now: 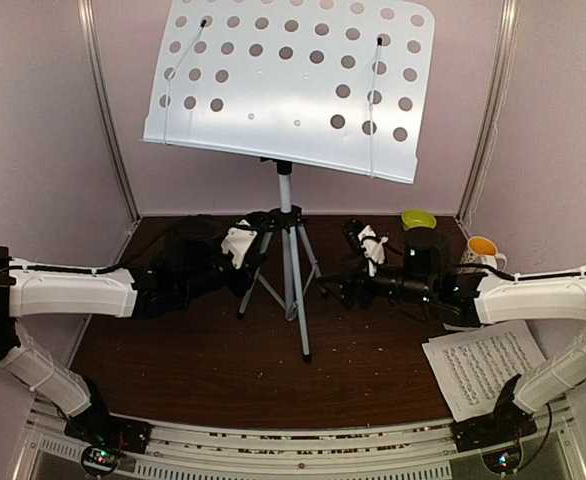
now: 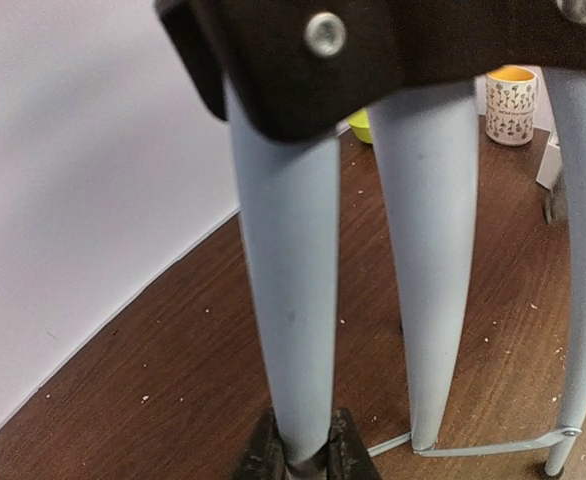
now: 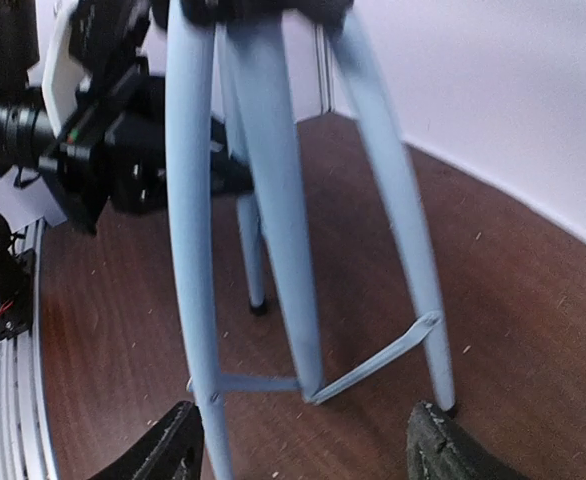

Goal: Set up the instrument practice props

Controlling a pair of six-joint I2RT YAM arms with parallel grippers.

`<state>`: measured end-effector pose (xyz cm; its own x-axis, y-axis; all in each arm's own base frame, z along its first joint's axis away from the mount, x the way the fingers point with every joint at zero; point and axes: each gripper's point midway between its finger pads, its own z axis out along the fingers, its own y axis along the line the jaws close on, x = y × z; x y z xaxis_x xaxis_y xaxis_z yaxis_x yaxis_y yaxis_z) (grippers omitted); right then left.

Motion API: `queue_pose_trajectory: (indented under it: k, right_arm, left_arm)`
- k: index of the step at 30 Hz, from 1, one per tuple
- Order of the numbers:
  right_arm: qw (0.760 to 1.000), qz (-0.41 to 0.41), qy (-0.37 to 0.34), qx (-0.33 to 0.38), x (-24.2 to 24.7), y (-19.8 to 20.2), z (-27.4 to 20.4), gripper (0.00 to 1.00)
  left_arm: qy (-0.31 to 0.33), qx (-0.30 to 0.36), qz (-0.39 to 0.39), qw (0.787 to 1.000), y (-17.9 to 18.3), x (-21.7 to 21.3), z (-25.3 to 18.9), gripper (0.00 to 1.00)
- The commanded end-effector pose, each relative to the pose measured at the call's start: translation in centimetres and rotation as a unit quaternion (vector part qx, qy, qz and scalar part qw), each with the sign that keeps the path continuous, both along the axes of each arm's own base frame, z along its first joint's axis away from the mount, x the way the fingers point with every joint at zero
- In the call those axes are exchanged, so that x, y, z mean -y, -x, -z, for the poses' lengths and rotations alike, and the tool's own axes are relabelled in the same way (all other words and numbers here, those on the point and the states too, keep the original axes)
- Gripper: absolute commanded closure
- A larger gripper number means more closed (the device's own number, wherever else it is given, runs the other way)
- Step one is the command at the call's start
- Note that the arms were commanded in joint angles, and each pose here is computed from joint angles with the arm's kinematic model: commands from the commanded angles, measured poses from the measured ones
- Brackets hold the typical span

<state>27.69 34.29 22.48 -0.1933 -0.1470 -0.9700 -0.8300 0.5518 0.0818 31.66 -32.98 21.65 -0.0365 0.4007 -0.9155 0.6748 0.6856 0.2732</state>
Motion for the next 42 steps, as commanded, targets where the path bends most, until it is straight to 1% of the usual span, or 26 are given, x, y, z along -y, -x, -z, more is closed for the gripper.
queue_pose_trajectory:
  k: [1,5,8,13,18,20,27,29,32,33,38,42]
  right_arm:
    - [0.996,-0.015,-0.012,-0.089,-1.4,2.2,4.2,0.31]
    - [0.991,-0.026,-0.008,-0.129,-2.5,2.5,7.3,0.32]
    - [0.988,-0.042,-0.017,-0.147,-3.8,2.9,8.5,0.32]
    - [0.987,-0.059,-0.028,-0.149,-5.6,3.6,9.3,0.33]
    - [0.986,-0.068,-0.042,-0.146,-6.9,3.5,9.1,0.39]
    - [0.985,-0.070,-0.044,-0.149,-7.2,3.4,9.3,0.43]
    - [0.980,-0.068,-0.071,-0.171,-6.3,4.1,9.6,0.70]
    - [0.979,-0.067,-0.074,-0.179,-6.0,4.5,10.0,0.80]
    - [0.976,-0.064,-0.078,-0.191,-5.5,4.9,10.1,0.97]
    - [0.976,-0.063,-0.079,-0.194,-5.3,5.1,9.9,1.00]
    - [0.977,-0.044,-0.060,-0.200,-3.9,5.5,9.4,1.00]
    - [0.978,-0.029,-0.030,-0.206,-3.0,5.6,10.1,1.00]
  left_arm:
    - [-0.019,-0.019,-0.005,1.000,0.4,-0.3,1.9,1.00]
    - [-0.020,-0.019,-0.010,1.000,0.3,-0.5,1.9,1.00]
    - [-0.020,-0.018,-0.015,1.000,0.3,-0.7,1.9,1.00]
    - [-0.020,-0.017,-0.018,0.999,0.2,-0.8,1.8,1.00]
    - [-0.016,-0.014,-0.020,1.000,0.2,-0.8,1.6,1.00]
    - [-0.017,-0.013,-0.023,1.000,0.1,-0.9,1.5,1.00]
    - [-0.026,-0.008,-0.031,0.999,0.2,-1.5,1.6,1.00]
    - [-0.028,-0.005,-0.033,0.999,0.2,-1.8,1.5,1.00]
    - [-0.042,0.002,-0.040,0.998,0.2,-2.4,1.6,1.00]
    - [-0.048,0.006,-0.045,0.998,0.2,-2.6,1.5,1.00]
    - [-0.086,0.020,-0.067,0.994,-0.1,-4.4,1.6,1.00]
    - [-0.104,0.027,-0.078,0.991,-0.3,-5.4,1.7,1.00]
